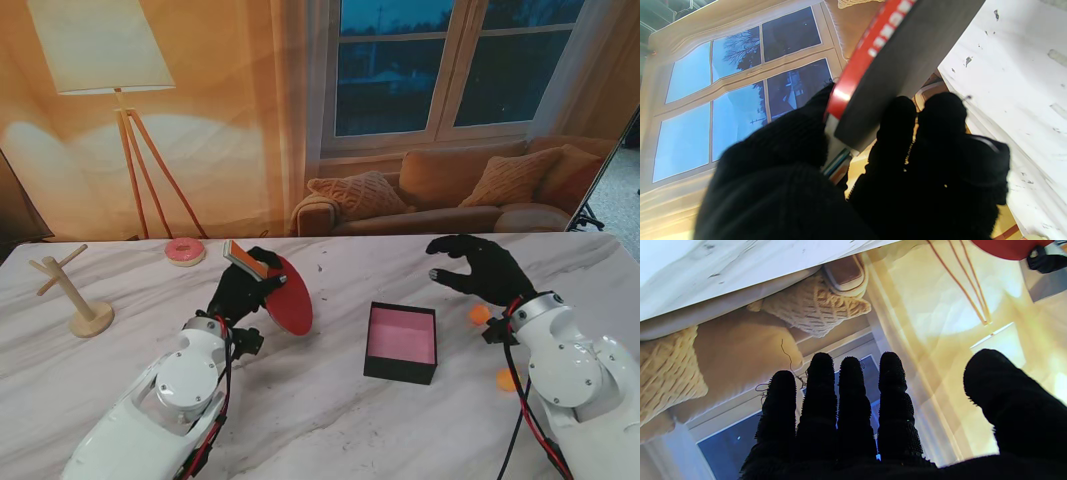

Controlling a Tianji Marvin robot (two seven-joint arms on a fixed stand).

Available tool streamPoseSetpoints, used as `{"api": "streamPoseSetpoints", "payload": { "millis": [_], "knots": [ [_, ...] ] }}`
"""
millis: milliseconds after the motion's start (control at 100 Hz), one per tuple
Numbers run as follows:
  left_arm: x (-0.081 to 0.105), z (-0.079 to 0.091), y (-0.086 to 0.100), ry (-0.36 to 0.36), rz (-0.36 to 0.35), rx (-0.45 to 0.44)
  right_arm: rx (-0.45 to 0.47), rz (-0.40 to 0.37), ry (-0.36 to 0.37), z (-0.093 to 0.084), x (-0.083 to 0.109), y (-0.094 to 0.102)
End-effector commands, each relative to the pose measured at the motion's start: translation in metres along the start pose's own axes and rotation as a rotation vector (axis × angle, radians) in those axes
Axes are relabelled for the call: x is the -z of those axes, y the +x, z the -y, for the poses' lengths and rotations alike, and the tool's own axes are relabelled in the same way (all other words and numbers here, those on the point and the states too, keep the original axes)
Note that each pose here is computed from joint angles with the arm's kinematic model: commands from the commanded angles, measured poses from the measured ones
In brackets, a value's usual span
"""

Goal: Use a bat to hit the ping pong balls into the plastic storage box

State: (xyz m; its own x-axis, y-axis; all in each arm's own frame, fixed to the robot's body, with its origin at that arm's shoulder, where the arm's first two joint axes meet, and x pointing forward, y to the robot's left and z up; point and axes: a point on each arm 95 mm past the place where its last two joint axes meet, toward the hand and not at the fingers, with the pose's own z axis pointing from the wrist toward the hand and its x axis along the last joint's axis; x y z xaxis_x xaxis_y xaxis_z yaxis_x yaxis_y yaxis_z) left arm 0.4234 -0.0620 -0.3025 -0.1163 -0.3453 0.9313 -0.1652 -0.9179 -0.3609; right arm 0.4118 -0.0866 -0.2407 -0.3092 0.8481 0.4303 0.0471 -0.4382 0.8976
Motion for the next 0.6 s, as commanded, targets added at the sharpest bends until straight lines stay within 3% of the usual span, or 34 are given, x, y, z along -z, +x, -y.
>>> {"api": "streamPoseSetpoints", "payload": {
  "millis": [0, 270, 590],
  "knots": [
    [0.002, -0.004, 0.004, -0.009, -0.007, 0.011, 0.037, 0.041, 0.001, -0.01, 0.003, -0.016],
    [0.003, -0.004, 0.003, 0.0, -0.003, 0.009, 0.163, 0.148, -0.018, -0.024, 0.019, -0.052],
    [0.001, -0.004, 0.002, -0.006, -0.004, 0.003, 0.235, 0.265, -0.004, -0.023, 0.041, -0.085]
  ]
}}
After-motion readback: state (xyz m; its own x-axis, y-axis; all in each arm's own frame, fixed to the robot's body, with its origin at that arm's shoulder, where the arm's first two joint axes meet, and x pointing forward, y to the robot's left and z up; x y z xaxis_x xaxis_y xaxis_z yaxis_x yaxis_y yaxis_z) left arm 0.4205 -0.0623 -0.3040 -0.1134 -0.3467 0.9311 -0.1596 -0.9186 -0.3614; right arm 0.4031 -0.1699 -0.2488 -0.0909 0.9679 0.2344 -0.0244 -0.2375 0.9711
